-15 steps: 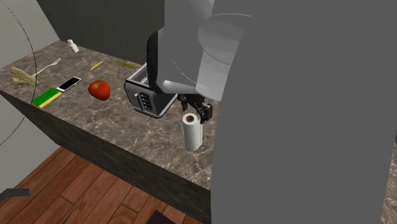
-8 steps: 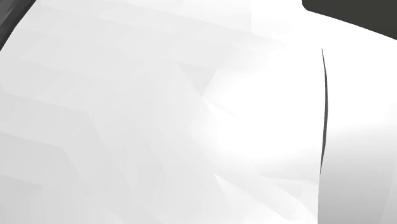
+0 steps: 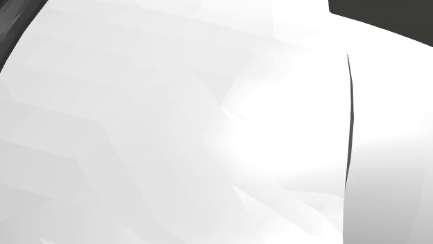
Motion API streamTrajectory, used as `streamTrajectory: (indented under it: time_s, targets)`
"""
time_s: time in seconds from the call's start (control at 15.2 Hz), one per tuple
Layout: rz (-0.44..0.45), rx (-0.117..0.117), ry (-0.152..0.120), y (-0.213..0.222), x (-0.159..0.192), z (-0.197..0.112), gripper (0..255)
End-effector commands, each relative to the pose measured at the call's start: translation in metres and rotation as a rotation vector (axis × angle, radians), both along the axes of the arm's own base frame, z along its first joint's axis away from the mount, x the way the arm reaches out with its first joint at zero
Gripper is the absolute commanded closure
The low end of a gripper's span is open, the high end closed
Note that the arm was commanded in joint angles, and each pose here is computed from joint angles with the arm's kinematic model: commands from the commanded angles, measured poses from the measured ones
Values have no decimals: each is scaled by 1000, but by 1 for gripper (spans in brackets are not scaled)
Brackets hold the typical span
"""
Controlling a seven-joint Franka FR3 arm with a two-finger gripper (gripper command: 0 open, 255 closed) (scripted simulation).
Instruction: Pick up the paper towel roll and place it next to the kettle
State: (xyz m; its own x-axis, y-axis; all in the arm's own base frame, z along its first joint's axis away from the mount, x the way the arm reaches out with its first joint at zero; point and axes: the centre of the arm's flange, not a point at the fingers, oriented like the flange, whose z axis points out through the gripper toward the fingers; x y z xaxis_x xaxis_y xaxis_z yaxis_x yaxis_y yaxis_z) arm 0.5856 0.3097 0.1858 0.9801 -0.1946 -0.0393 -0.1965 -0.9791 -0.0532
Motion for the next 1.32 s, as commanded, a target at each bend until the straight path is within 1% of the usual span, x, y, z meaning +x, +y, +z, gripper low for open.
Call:
streamTrajectory:
  time_s: [0.0,0.46,1.25]
  targets:
    - [0,0,1,0,0,0,255]
    - [0,0,0,0,0,0,255]
    - [0,0,0,0,0,63,255]
